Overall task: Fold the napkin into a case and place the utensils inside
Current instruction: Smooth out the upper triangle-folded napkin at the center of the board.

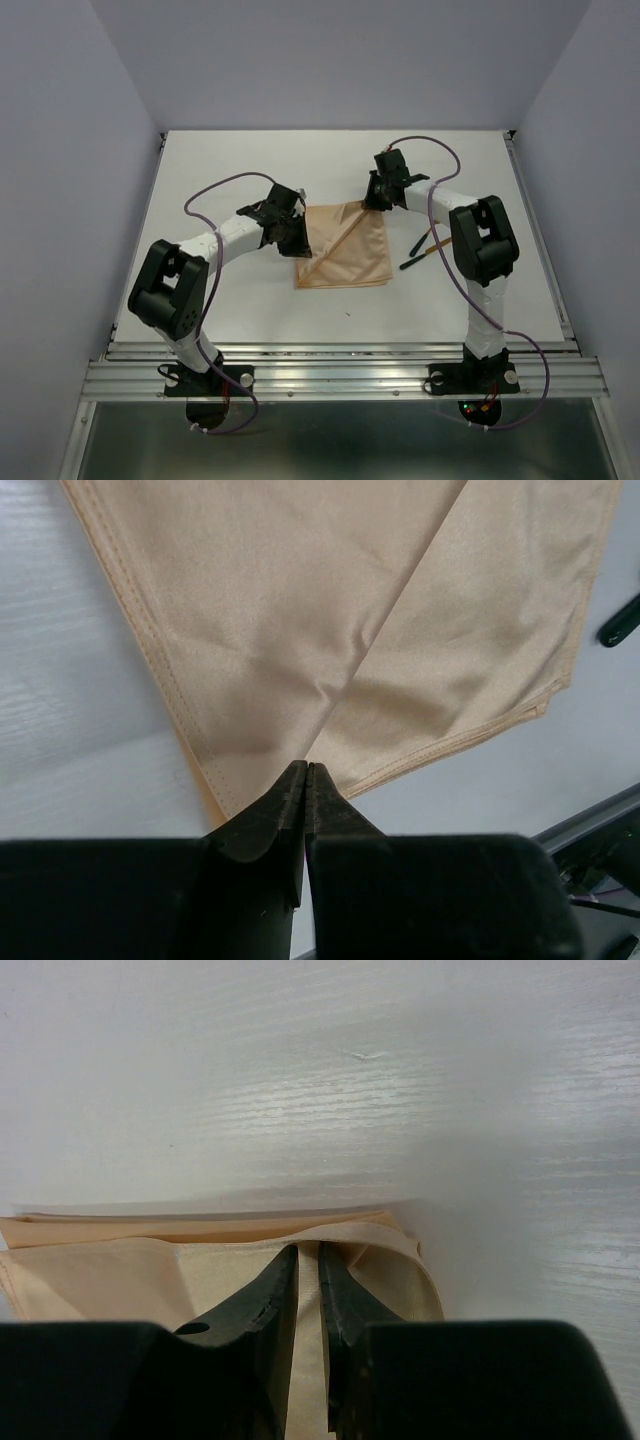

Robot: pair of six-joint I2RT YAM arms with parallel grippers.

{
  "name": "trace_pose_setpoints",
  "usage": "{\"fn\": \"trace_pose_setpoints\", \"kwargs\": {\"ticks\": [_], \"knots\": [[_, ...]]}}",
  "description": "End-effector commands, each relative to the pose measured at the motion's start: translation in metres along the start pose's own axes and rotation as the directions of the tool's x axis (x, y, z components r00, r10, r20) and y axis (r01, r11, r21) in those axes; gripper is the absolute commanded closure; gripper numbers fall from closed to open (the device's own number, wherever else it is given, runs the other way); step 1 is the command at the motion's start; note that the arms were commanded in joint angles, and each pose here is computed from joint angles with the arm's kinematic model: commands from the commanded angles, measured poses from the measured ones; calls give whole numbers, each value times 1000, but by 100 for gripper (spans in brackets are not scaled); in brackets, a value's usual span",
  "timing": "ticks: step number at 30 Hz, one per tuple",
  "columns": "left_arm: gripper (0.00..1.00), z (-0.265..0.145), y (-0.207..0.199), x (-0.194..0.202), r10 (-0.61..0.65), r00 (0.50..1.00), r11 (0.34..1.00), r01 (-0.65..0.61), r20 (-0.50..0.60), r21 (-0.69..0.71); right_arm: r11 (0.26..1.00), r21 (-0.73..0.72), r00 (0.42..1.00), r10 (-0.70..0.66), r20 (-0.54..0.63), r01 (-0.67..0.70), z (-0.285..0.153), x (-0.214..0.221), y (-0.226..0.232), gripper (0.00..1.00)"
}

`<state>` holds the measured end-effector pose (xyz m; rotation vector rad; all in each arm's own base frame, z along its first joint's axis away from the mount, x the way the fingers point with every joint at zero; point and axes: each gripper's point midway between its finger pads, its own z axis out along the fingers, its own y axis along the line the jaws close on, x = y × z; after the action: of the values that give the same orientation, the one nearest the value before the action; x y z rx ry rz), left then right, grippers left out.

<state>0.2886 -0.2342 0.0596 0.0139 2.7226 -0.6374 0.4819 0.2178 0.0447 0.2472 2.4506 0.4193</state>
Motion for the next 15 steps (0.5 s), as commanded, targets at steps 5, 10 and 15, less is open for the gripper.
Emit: {"fn": "trace_pose_setpoints", "kwargs": {"ticks": [5, 10, 15], "knots": [[86, -9, -7, -58, -23, 993, 1000, 22, 115, 11, 999, -37, 994, 29, 107, -25, -19, -44, 17, 80], [87, 2, 9, -83, -65, 989, 997, 69, 136, -26, 999, -37, 993, 36, 116, -31, -21, -50, 14, 80], [87, 13, 28, -96, -85, 987, 992, 97, 139, -81, 998, -52, 993, 36, 115, -30, -25, -51, 18, 80]]}}
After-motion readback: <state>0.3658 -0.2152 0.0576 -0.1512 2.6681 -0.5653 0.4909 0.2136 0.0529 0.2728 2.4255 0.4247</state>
